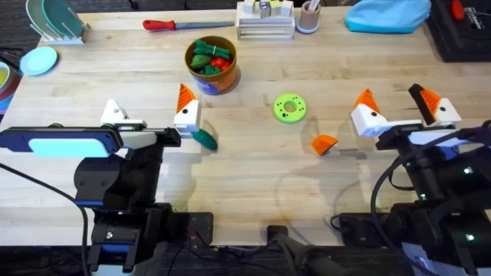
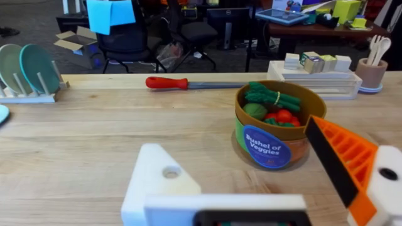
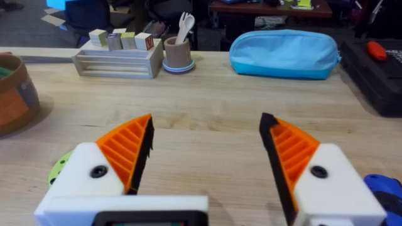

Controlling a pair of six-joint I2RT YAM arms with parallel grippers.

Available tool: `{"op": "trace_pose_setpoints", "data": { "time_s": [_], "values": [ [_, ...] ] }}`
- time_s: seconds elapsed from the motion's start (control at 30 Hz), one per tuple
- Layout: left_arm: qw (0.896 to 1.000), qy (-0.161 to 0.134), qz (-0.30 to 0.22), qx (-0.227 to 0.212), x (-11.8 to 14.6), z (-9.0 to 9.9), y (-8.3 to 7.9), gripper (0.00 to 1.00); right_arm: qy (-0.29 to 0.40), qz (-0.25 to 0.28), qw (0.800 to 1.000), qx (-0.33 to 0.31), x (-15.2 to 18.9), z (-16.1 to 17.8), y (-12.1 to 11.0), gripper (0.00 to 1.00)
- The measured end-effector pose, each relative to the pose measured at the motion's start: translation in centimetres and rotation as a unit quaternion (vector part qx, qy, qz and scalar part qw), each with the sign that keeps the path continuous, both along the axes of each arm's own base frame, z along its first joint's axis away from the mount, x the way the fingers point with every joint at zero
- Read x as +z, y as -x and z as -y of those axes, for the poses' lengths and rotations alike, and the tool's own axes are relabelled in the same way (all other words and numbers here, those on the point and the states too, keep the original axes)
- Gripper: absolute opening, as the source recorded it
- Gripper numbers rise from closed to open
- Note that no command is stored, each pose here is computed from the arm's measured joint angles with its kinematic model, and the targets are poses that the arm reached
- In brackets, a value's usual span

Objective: Pick up the gripper from the table and insert it into the empty holder that is missing its gripper. Then pick up a screw, insert it into the mounting hole, and use the screwdriver to tighten it. Finally, clean up the table by picking up the vegetable and placing it into the bucket.

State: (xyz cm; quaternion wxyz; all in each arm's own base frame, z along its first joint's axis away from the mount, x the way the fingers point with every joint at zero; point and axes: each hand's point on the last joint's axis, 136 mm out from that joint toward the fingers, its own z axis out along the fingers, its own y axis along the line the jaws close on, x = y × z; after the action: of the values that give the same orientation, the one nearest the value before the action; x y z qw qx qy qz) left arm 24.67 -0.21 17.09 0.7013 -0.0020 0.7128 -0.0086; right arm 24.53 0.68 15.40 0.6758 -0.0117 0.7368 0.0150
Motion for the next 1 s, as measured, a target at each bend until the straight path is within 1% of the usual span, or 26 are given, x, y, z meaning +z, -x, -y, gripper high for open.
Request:
{"op": "trace_pose_setpoints", "data": {
  "time_s": [0.53,0.6,0.67,0.7,0.77,0.83,0.93,1.0],
  "values": [
    [1.0,0.0,0.001,0.002,0.1,-0.1,0.0,0.992,0.001,-0.011,1.0,-0.003,-0.4,0.1,0.1,0.991],
    [1.0,0.0,-0.006,0.002,-0.2,-0.1,0.0,0.993,-0.013,-0.023,1.0,-0.006,-0.6,0.2,0.3,0.991],
    [1.0,0.001,-0.028,0.002,-0.6,-0.1,0.3,0.993,-0.033,-0.053,0.998,-0.007,-0.9,0.1,0.8,0.991],
    [0.999,0.002,-0.042,0.002,-0.6,-0.1,0.5,0.993,-0.042,-0.086,0.995,-0.009,-1.6,0.1,1.5,0.991],
    [0.998,0.002,-0.064,0.004,0.6,-0.1,1.3,0.993,-0.057,-0.138,0.989,-0.011,-3.0,-0.1,2.6,0.991],
    [0.997,0.002,-0.077,0.012,2.7,-0.4,2.1,0.993,-0.068,-0.17,0.983,-0.008,-2.8,-0.3,3.7,0.992],
    [0.994,0.002,-0.104,0.027,5.9,-0.9,3.3,0.993,-0.077,-0.185,0.98,-0.005,-0.4,-0.5,4.9,0.991],
    [0.989,0.006,-0.142,0.035,7.0,-1.2,3.8,0.992,-0.079,-0.188,0.979,-0.002,1.6,-0.7,5.4,0.991]
  ]
}}
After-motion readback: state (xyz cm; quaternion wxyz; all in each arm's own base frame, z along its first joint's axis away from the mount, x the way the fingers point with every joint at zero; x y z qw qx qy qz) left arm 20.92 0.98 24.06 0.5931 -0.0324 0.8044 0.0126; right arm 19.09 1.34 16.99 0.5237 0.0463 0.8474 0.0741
